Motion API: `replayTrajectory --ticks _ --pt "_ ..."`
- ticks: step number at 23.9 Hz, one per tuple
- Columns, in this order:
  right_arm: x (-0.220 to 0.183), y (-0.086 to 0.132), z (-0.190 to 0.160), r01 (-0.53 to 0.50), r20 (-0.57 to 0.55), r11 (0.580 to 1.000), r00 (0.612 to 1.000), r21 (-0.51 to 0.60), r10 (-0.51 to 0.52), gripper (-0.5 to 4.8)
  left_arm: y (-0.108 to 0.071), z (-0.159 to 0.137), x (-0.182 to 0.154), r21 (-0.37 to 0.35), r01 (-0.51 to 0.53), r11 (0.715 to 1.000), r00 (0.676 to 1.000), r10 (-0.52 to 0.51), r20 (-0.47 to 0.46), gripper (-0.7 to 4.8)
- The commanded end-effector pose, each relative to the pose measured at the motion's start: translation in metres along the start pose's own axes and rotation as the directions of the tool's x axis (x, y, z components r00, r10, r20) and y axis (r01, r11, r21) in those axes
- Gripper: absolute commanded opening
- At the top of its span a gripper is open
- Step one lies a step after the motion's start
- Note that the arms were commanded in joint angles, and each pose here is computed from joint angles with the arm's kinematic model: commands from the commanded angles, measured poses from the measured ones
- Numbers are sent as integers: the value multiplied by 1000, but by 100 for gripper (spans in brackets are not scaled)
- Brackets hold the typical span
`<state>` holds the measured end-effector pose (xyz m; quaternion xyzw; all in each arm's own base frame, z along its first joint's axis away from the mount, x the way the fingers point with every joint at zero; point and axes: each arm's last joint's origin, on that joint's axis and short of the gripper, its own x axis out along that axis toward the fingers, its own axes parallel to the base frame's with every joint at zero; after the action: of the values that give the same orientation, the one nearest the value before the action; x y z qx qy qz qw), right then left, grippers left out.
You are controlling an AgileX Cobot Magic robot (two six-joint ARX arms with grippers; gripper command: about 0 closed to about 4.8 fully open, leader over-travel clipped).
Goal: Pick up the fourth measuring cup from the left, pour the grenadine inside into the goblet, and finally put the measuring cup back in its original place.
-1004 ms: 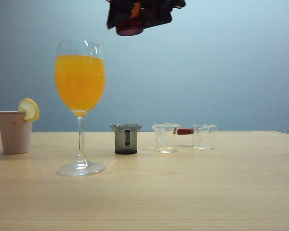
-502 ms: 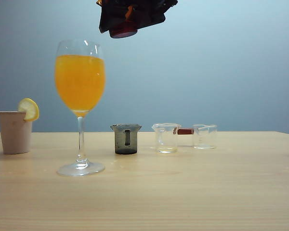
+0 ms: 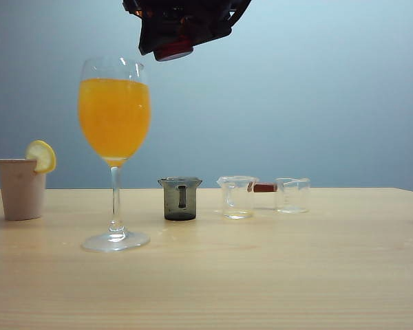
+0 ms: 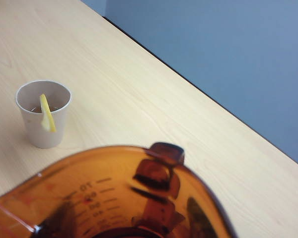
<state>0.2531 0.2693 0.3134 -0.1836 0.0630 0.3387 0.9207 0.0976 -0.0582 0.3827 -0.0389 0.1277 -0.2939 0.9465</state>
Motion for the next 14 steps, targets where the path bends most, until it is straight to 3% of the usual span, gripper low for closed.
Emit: replayTrajectory --ticks 1,14 --pt "-3 -2 8 13 47 1000 999 -28 -12 80 -1 2 -2 -1 16 1000 1000 -16 10 -5" --pt "-3 -2 9 15 49 995 999 -97 -11 81 -1 2 -2 -1 16 1000 1000 -16 11 -5"
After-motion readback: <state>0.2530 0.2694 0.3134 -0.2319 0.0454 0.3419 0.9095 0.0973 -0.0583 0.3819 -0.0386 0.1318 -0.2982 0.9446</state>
